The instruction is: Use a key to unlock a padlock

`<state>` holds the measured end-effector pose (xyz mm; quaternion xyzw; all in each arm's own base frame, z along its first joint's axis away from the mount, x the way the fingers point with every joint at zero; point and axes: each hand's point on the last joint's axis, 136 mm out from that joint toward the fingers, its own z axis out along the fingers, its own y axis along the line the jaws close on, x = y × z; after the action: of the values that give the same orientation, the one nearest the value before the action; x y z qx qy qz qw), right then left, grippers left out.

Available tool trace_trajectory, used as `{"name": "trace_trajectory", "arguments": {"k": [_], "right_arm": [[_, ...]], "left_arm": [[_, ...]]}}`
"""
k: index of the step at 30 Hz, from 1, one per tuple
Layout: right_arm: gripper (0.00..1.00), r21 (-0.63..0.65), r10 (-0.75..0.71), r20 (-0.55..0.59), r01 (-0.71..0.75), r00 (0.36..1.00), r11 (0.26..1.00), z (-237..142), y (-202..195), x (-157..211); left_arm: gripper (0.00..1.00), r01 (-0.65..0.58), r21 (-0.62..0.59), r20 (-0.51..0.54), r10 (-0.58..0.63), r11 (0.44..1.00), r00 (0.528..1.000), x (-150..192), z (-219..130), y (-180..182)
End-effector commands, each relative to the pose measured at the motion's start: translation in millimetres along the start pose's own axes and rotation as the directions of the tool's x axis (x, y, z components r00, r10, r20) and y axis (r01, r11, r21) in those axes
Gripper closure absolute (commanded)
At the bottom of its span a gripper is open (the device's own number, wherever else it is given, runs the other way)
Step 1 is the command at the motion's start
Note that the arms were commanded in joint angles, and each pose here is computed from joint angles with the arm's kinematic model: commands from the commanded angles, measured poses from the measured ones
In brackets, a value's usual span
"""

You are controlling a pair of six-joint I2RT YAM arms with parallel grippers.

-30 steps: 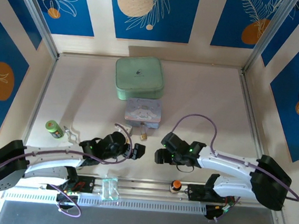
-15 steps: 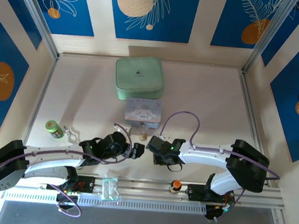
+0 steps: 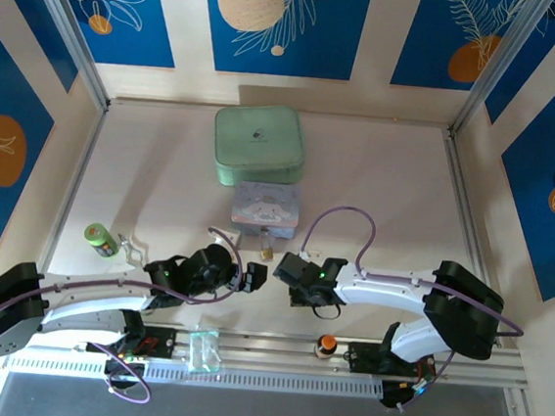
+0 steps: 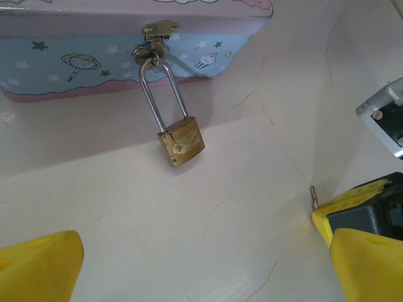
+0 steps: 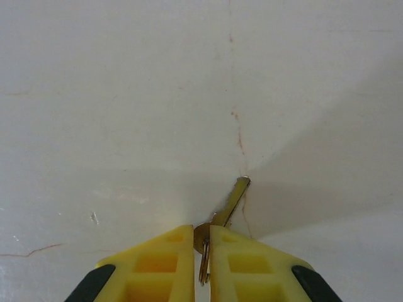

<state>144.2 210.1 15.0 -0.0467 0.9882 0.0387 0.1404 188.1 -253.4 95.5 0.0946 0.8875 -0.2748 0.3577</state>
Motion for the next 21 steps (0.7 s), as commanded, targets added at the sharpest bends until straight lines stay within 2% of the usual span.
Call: {"name": "trace_trajectory", "arguments": {"k": [1,15,21], "right_arm": [[0.89,0.028,0.007,-0.091,-0.005,0.996,1.0,11.4,-16.3,23.2],[0.85,0.182,0.05,-0.166,-0.019,0.985,0.983,13.7,-49.5,38.1],[0.77,0.218,0.047,-0.178,-0.007,0.983,0.976,14.5,-53.2,38.9]], "left_arm": [[0.0,0.015,-0.007,0.01,-0.015,1.0,1.0,1.1,-1.2,2.2],[0.0,0.042,0.004,0.009,-0.042,0.999,0.999,3.2,4.6,0.5],[0.0,0.046,0.009,0.008,-0.046,0.999,0.999,3.7,7.5,-1.1]]}}
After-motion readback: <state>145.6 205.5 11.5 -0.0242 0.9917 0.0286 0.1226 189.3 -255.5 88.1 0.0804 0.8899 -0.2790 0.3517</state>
